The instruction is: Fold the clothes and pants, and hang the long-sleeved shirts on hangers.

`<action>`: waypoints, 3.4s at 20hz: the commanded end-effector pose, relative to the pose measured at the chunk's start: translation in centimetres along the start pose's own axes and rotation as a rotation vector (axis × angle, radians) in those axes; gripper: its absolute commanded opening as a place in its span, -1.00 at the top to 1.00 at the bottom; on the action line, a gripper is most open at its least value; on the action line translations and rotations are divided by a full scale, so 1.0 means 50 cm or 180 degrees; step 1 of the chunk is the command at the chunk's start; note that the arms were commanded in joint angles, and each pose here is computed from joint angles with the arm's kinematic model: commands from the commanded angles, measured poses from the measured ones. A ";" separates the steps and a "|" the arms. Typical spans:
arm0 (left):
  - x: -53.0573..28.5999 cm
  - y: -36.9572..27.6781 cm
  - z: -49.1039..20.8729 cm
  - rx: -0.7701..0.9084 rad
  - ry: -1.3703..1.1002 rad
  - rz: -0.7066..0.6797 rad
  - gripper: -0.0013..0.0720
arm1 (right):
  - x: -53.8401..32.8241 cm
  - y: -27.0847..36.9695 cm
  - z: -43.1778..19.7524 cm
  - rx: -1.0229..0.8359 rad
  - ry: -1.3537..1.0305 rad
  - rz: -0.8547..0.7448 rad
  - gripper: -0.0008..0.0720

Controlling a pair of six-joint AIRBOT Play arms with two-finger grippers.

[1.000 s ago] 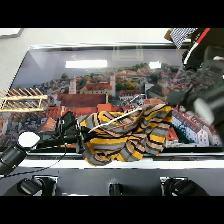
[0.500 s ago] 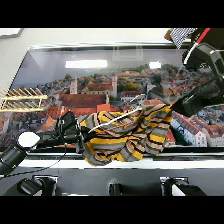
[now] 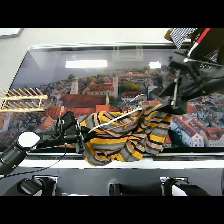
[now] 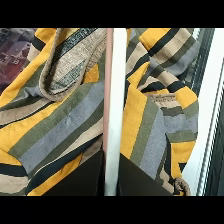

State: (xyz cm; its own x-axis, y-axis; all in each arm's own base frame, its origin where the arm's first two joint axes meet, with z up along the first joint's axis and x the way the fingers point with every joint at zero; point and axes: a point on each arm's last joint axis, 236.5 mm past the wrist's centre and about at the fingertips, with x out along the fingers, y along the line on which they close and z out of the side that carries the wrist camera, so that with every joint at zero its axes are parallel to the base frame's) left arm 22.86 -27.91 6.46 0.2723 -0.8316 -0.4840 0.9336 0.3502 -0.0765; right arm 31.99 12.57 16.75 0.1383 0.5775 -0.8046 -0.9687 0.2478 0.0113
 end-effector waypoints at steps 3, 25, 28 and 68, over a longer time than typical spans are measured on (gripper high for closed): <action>0.000 0.000 0.000 -0.0026 0.0002 0.0001 0.87 | 0.074 -0.007 -0.014 -0.0416 0.0321 0.0186 -0.60; -0.007 0.056 0.017 -0.0659 -0.0148 0.0371 -0.58 | 0.021 0.033 -0.025 -0.0401 0.0494 0.0095 0.92; -0.020 0.113 0.032 -0.1113 -0.0345 0.0731 -0.73 | -0.010 0.042 -0.019 -0.0401 0.0510 -0.0097 0.92; 0.268 0.130 0.045 -0.3258 -0.0339 0.0432 -0.77 | -0.066 -0.009 0.025 0.0422 0.0201 -0.0899 0.91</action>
State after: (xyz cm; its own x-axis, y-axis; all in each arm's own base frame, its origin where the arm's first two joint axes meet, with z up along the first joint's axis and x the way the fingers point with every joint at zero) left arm 33.09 -36.46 0.76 0.4355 -0.7478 -0.5011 0.2354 0.6319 -0.7384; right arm 32.21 11.54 20.05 0.3780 0.4229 -0.8236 -0.8622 0.4848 -0.1468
